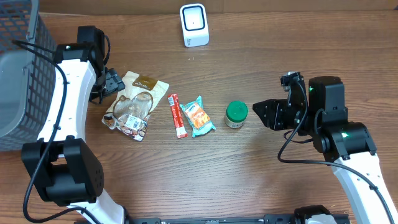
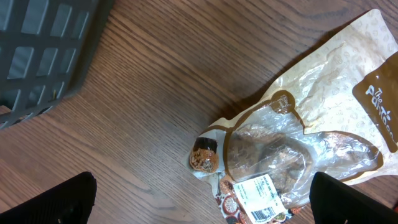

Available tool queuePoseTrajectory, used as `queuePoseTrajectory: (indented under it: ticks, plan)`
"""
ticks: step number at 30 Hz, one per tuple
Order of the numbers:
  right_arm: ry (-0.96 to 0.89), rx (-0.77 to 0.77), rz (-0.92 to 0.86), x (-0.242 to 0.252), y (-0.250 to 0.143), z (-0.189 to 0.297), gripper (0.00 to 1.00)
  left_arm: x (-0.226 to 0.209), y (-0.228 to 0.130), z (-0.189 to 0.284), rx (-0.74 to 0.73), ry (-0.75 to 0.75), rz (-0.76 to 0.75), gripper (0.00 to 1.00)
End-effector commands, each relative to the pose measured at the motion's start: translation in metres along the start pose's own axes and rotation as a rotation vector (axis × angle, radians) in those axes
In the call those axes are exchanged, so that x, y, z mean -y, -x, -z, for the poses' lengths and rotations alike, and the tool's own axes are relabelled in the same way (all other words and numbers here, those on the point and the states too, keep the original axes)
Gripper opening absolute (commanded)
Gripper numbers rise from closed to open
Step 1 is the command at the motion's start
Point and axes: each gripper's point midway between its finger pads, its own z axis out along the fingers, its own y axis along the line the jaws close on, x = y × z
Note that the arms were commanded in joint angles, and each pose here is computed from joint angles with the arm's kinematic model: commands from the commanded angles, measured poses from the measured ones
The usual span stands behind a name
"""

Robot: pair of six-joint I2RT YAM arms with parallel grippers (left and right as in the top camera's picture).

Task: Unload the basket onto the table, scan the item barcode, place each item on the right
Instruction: 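Raise the right gripper and move it toward the green-capped jar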

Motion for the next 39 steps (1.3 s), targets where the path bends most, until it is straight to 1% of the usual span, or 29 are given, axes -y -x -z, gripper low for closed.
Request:
queuePoseTrajectory:
  ticks: [1,10,18,32,39]
  plan:
    - [-0.081,0.035,-0.039,0.011,0.009,0.004,0.5,-0.001,0.006,0.008,0.028,0.0,0.005,1.0]
    - [-0.086,0.03,-0.042,0.012,0.007,0.005,0.58,-0.001,0.006,0.008,0.028,0.0,0.005,1.0]
    - [-0.119,0.024,-0.048,0.019,0.006,0.004,0.59,-0.001,0.006,0.008,0.028,0.0,0.005,1.0]
    - [-0.166,-0.115,-0.108,0.042,-0.012,-0.031,0.63,-0.001,0.006,0.008,0.028,0.0,0.005,1.0]
    - [-0.172,-0.138,-0.118,0.047,-0.015,-0.039,0.63,-0.001,0.006,0.008,0.028,0.0,0.005,1.0]
